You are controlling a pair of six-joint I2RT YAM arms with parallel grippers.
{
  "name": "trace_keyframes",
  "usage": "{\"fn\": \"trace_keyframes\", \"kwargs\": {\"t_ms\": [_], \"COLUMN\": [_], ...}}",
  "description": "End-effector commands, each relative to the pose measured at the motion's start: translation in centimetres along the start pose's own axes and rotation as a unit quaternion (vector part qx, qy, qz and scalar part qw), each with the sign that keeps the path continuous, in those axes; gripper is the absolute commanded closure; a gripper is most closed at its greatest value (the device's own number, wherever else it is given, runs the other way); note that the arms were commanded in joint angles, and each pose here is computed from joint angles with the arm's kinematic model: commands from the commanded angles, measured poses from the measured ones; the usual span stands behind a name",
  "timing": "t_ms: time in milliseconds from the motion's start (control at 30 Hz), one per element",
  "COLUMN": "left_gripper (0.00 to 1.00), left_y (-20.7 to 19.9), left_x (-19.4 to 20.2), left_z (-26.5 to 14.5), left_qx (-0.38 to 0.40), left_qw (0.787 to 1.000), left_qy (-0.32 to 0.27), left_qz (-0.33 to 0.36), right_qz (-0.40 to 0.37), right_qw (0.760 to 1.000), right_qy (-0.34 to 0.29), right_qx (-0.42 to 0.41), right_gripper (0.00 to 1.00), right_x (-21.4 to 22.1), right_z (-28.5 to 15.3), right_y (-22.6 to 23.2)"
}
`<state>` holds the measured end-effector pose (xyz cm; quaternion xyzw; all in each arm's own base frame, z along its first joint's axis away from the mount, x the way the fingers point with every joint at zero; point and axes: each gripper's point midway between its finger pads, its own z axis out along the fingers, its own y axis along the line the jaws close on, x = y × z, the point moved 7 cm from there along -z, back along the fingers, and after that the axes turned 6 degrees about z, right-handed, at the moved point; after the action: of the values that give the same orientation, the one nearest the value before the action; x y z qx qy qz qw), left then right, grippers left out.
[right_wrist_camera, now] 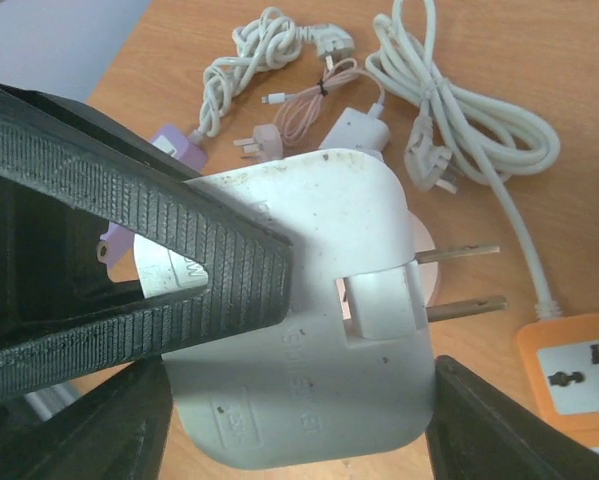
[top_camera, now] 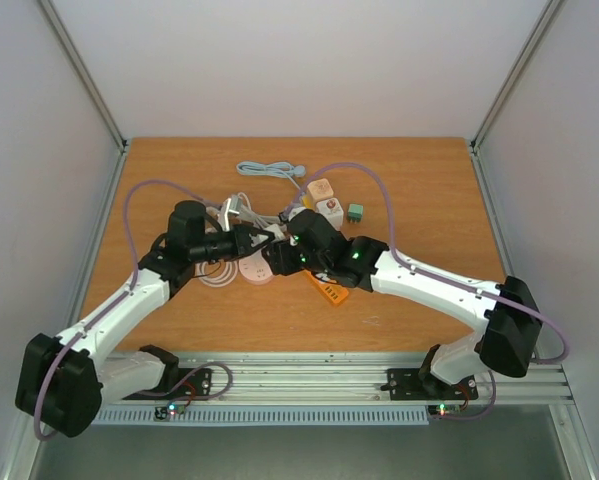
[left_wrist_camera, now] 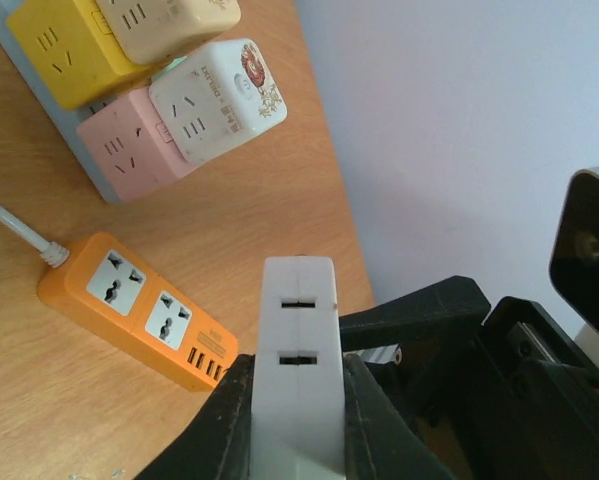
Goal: Insert the plug
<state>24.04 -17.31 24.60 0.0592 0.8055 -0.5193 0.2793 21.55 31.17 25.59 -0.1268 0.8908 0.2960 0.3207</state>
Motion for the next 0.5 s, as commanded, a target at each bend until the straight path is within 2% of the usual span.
{"fn": "trace_keyframes", "kwargs": {"t_ms": [0, 33, 167, 267, 367, 467], "left_gripper": [1.00, 1.00, 1.00, 1.00, 1.00, 1.00], "left_y": [-1.6, -1.8, -1.8, -2.0, -2.6, -3.8], "left_x": [-0.8, -1.0, -1.0, -0.6, -0.1, 0.2], "left_z": [0.0, 0.0, -0.3, -0.3, -0.3, -0.4], "left_qx": [0.024, 0.020, -0.004, 0.000, 0.032, 0.073], "left_qw": [0.999, 0.999, 0.997, 0.994, 0.990, 0.984], "left_qy": [0.016, 0.017, 0.034, 0.061, 0.094, 0.119], "left_qz": [0.039, 0.047, 0.071, 0.091, 0.102, 0.115], "right_qz": [-0.017, -0.035, -0.076, -0.091, -0.095, -0.093], "right_qw": [0.998, 0.997, 0.993, 0.984, 0.972, 0.967], "right_qy": [0.010, 0.013, -0.003, 0.002, 0.037, 0.066], "right_qx": [-0.062, -0.069, -0.090, -0.152, -0.209, -0.228], "right_gripper": [0.27, 0.21, 0.10, 0.08, 0.09, 0.10], "right_x": [-1.3, -1.2, -1.5, -2.4, -3.3, -4.1], "right_z": [-1.7, -2.1, -4.7, -7.6, -9.4, -10.1], "right_y": [1.3, 1.2, 0.1, -0.5, -0.8, -0.6]}}
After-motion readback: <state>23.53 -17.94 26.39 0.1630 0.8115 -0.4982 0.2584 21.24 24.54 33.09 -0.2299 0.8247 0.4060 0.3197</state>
